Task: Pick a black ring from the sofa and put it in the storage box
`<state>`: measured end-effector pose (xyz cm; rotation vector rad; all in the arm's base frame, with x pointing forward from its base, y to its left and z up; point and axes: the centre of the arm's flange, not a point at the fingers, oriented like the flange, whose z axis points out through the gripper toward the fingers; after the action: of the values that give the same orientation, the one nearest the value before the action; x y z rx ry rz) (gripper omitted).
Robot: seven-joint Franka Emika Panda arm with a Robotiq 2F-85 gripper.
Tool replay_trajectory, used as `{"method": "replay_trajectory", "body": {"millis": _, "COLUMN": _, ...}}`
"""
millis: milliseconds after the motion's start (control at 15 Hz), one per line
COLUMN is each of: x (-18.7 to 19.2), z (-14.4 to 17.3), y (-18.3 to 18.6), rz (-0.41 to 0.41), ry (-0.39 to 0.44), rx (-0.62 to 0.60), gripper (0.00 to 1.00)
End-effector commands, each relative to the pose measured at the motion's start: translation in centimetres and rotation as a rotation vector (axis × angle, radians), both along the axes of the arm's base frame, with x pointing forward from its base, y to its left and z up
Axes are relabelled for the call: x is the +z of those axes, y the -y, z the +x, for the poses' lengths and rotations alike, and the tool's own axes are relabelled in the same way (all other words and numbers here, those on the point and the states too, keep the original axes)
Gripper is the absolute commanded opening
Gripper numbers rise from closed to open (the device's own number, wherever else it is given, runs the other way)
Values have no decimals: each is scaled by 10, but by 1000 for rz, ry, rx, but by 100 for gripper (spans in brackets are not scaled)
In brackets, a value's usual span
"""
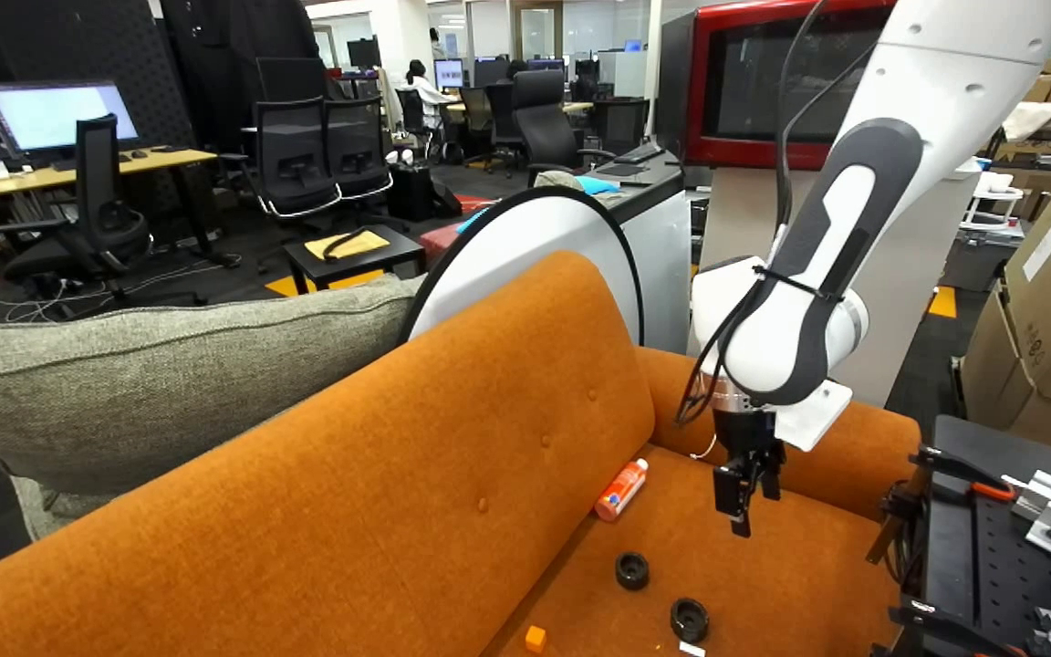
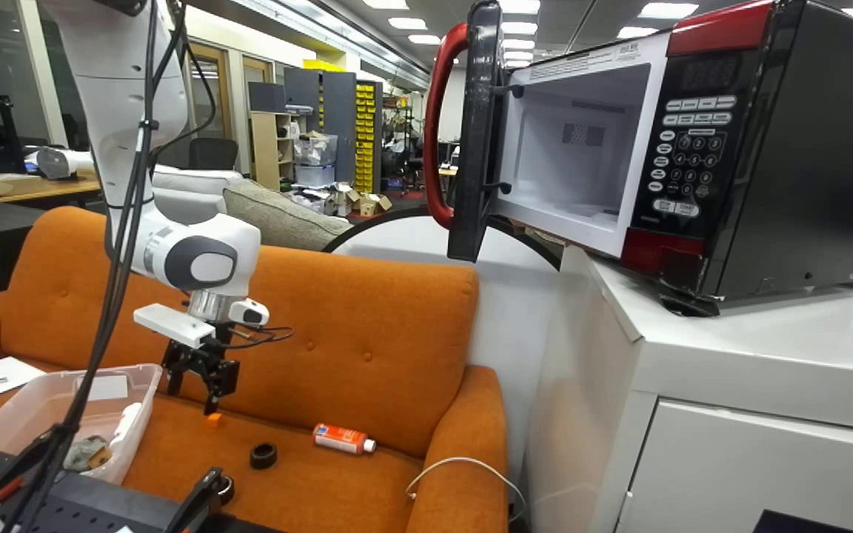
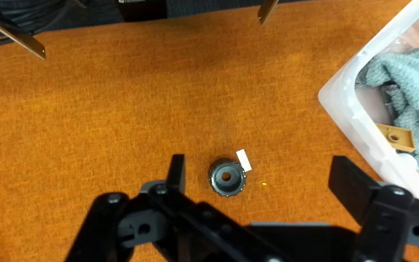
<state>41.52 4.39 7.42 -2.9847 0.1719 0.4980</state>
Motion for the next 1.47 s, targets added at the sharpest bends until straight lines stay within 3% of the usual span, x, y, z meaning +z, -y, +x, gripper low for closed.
{"method": "replay_trajectory", "body": {"millis": 0, "x": -43, "z": 12, "y": -4, "rz": -55, "ry": 47, "rx": -10, "gripper": 100}}
{"method": "replay_trajectory", "body": {"millis": 400, "x": -120, "z": 19, "y": 0, "rz": -111, "ry": 36, "rx": -49, "gripper": 100}}
{"method": "replay_trajectory", "body": {"millis": 467, "x": -105, "z": 8, "y": 0, "rz": -101, "ry": 35, "rx": -26, "gripper": 100}}
{"method": "replay_trajectory", "body": {"millis": 867, "x": -120, "z": 15, "y": -1, "rz": -105, "ry": 34, "rx": -41, "gripper": 100}}
{"method": "replay_trajectory", "body": {"millis": 1400, "x": -191, "z": 20, "y": -10, "rz": -119, "ry": -19, "rx": 7, "gripper": 100}}
